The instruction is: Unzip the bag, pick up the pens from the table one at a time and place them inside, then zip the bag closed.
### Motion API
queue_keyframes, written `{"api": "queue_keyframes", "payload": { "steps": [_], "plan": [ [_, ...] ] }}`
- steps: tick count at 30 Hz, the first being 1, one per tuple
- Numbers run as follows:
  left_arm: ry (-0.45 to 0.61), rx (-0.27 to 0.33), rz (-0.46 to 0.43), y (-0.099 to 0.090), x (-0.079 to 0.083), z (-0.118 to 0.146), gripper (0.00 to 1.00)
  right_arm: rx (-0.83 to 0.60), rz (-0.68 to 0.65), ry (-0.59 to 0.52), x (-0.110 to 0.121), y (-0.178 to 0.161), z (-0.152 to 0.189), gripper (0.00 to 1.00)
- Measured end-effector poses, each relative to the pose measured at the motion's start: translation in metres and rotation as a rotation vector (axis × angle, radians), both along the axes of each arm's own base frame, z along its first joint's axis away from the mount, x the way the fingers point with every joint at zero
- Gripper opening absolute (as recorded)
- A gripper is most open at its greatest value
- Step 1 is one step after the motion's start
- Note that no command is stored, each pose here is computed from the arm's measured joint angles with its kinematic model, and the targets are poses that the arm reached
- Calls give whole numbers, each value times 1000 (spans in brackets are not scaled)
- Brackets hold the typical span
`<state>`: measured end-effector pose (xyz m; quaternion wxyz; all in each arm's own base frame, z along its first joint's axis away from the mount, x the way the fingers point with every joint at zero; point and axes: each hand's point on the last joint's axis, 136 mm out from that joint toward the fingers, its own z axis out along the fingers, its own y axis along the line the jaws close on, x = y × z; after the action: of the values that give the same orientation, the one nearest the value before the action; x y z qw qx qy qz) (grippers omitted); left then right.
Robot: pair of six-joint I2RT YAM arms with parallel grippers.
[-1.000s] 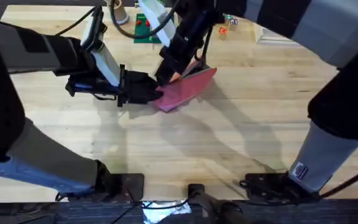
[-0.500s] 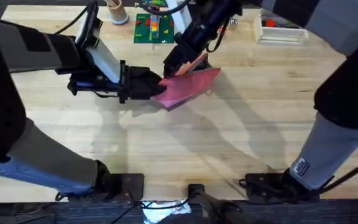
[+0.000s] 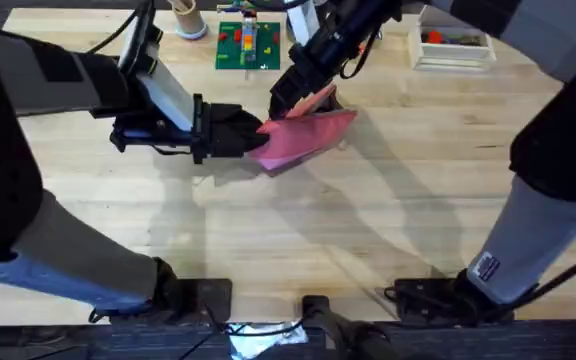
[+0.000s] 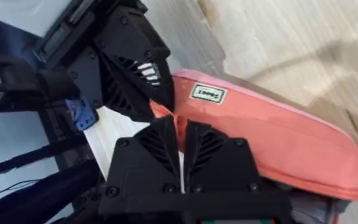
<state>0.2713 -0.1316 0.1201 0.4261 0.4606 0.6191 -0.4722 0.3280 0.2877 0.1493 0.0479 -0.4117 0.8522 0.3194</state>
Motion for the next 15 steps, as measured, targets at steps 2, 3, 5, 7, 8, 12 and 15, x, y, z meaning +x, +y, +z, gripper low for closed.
{"api": "queue_keyframes", "payload": {
  "steps": [2, 3, 5, 7, 8, 12, 15],
  "plan": [
    [5, 4, -1, 0, -1, -1, 43, -22, -10, -26, 6, -5, -3, 32],
    [19, 21, -4, 1, -3, -4, 43, -53, -29, -62, 17, -13, -6, 32],
    [35, 50, -3, 4, -5, -11, 43, -108, -91, -91, 36, -39, -11, 31],
    [39, 63, -5, 5, -6, -13, 43, -156, -158, -107, 54, -69, -15, 31],
    [42, 67, -6, 5, -6, -14, 43, -176, -184, -114, 60, -81, -17, 31],
    [54, 78, -8, 6, -8, -16, 43, -220, -236, -131, 73, -105, -20, 31],
    [55, 81, -9, 6, -8, -16, 42, -224, -240, -144, 76, -106, -20, 31]
  ]
}}
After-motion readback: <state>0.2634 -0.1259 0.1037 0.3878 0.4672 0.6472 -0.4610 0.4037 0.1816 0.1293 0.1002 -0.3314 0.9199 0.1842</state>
